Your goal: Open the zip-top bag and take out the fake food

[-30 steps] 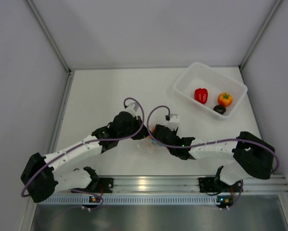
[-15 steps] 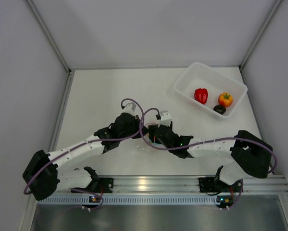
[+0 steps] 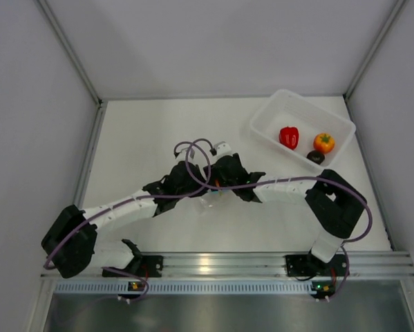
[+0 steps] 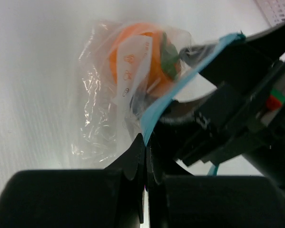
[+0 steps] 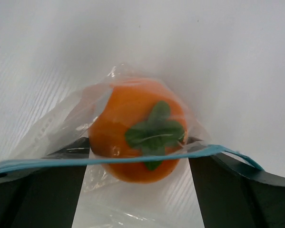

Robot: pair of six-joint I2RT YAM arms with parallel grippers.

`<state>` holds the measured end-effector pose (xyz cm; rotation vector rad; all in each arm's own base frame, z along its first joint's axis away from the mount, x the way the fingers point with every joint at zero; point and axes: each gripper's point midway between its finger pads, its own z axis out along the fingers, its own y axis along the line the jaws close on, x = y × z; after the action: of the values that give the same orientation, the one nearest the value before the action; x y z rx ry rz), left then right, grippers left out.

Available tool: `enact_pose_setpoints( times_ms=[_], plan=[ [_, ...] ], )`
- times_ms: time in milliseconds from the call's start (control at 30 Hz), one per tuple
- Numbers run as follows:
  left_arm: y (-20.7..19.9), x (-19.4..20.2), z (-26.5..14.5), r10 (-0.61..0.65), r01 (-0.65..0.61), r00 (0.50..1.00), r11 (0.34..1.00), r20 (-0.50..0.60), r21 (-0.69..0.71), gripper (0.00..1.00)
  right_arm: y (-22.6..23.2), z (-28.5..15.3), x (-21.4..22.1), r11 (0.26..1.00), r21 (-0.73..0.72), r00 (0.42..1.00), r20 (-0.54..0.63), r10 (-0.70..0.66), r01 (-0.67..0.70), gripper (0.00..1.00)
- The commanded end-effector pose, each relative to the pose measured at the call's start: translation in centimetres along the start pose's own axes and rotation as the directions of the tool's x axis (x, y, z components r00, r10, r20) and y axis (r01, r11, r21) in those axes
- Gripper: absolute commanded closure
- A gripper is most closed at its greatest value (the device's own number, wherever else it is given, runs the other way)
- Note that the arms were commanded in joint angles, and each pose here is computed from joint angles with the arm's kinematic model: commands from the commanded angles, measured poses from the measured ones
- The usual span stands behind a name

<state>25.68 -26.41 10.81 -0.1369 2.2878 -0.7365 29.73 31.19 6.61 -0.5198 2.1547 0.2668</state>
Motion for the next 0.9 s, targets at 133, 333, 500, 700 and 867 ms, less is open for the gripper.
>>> enact_pose_setpoints(
  times_ms=[133, 333, 500, 700, 867],
  plan=[
    [-2.7, 0.9, -0.1, 0.008, -0.003, 0.999, 0.992, -0.035, 0.129, 1.00, 0.2, 4.1, -3.5, 1.000, -0.031, 1.000, 0.028, 0.004, -0.003, 0.15],
    [-2.1, 1.1, -0.1, 0.013, -0.010, 0.999, 0.993, -0.031, 0.116, 1.00, 0.0, 5.8, -4.0, 0.999, -0.041, 1.000, 0.005, 0.004, -0.004, 0.17],
    [-1.5, 0.7, -0.5, 0.002, -0.001, 1.000, 0.994, -0.010, 0.105, 1.00, -0.1, 7.0, -3.0, 0.998, -0.056, 0.999, -0.043, 0.000, -0.002, 0.15],
    [-1.1, 0.3, -0.7, -0.009, 0.008, 1.000, 0.996, 0.012, 0.094, 1.00, -0.4, 8.4, -2.2, 0.998, -0.053, 0.997, -0.073, 0.015, -0.019, 0.11],
    [-0.8, 0.2, -0.7, -0.012, 0.010, 1.000, 0.996, 0.016, 0.088, 1.00, -0.3, 8.0, -3.4, 0.998, -0.056, 0.999, -0.035, 0.035, -0.037, 0.20]
  ],
)
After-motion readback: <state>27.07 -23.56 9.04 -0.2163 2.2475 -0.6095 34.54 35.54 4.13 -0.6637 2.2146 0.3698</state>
